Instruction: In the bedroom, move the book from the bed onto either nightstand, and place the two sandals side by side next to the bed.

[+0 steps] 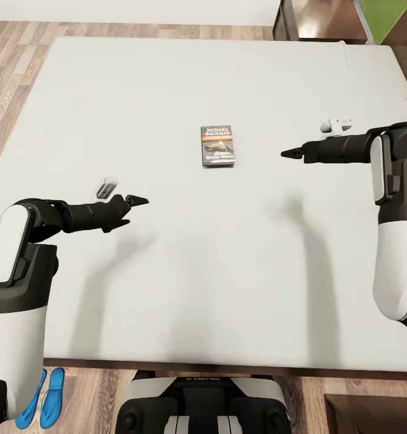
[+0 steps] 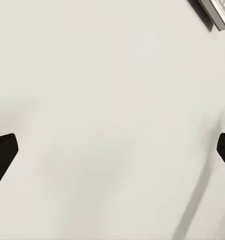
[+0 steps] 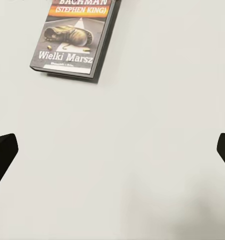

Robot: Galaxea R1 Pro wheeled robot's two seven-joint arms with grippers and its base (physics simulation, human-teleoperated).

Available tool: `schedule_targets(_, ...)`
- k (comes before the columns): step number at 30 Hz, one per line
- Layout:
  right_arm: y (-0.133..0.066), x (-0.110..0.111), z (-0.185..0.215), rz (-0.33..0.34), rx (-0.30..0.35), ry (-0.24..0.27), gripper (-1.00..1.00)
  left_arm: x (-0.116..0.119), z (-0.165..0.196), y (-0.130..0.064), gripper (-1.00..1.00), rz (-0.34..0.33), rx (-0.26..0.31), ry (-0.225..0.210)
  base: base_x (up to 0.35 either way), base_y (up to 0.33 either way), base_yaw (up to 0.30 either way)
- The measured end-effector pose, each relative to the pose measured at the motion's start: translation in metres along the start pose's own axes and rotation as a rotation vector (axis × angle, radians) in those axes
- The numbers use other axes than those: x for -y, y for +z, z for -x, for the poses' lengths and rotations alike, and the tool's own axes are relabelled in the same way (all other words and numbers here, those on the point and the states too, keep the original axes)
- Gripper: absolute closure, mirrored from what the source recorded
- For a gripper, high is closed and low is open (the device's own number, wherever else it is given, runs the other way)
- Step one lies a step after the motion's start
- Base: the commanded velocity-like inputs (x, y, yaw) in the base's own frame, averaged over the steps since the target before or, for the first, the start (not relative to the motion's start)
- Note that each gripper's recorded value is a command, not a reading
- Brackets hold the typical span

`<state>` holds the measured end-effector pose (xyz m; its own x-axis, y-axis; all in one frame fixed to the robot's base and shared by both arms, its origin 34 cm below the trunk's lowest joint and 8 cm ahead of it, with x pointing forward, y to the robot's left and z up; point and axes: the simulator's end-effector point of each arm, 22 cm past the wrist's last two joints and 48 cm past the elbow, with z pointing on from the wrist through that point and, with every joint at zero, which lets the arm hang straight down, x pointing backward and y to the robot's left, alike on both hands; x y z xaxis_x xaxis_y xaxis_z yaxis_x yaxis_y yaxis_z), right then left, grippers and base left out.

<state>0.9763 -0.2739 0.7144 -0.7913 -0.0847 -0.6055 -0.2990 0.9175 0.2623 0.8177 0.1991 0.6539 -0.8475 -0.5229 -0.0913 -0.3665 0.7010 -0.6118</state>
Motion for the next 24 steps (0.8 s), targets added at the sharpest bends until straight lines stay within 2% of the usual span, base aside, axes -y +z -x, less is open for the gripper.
schedule_targets(5,0.001,0.003,-0.001,-0.009,-0.001,0.006,-1.00,0.001,0.001,-0.001,-1.00,-0.003,0.002,0.000,0.000,0.000,0.001)
schedule_targets(8,0.005,0.011,-0.002,-0.043,-0.008,0.012,-1.00,0.003,0.003,-0.001,-1.00,-0.005,0.005,0.002,0.000,0.000,0.000)
schedule_targets(9,0.009,0.028,-0.005,-0.107,-0.025,0.028,-1.00,0.004,0.004,-0.002,-1.00,-0.006,0.007,0.003,0.000,0.000,0.000)
schedule_targets(15,0.023,0.059,0.015,-0.245,-0.046,0.067,-1.00,0.006,0.003,-0.001,-1.00,-0.009,0.002,0.016,0.000,0.000,0.000)
schedule_targets(20,0.054,0.053,0.030,-0.328,-0.042,0.060,-1.00,0.014,0.003,0.001,-1.00,0.004,-0.004,0.067,0.000,0.000,0.000)
schedule_targets(24,0.064,0.047,0.039,-0.350,-0.039,0.053,-1.00,0.022,0.010,0.000,-1.00,0.000,0.007,0.084,0.000,0.000,0.000)
